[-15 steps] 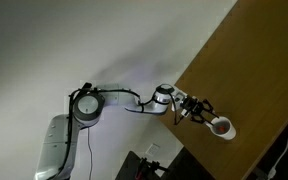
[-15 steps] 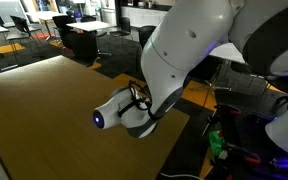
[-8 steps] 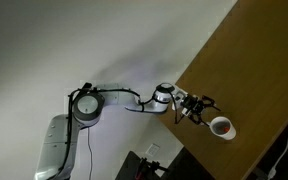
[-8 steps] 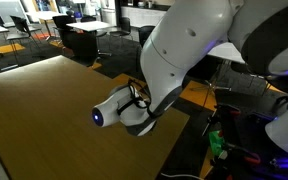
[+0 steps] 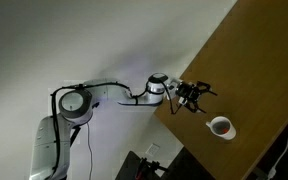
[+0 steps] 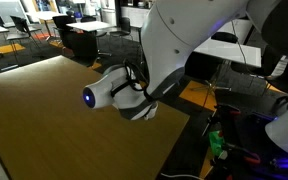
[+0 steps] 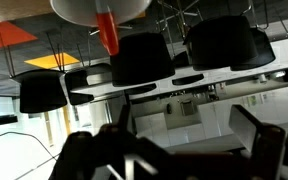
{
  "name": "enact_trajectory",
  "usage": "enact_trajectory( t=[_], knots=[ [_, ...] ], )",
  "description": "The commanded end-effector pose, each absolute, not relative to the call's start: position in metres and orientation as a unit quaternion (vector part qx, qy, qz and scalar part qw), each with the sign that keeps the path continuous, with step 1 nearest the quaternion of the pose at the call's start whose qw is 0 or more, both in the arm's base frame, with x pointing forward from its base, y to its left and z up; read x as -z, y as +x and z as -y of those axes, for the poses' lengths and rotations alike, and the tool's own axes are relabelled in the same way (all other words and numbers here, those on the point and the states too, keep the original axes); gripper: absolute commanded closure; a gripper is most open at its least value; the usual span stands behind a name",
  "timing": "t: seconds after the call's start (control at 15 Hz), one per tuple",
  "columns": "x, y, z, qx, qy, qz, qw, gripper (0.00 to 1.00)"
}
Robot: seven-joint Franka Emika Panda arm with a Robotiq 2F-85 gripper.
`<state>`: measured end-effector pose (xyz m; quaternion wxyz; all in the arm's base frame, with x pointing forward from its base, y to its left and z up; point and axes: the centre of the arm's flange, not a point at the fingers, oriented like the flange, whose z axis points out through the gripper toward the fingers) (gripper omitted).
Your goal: Pick up the marker from the table and put it in the cup
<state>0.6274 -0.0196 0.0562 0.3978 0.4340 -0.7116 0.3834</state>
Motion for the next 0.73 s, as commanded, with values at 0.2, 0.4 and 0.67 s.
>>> enact_trajectory(
  t=[0.2, 0.4, 0.67],
  knots=[
    [-0.113, 0.612, 0.015, -0.394, 0.421, 0.725, 0.376, 0.0],
    [-0.102, 0.628, 0.015, -0.399, 0.419, 0.718, 0.386, 0.0],
    [-0.101, 0.625, 0.015, -0.398, 0.42, 0.717, 0.388, 0.0]
  ],
)
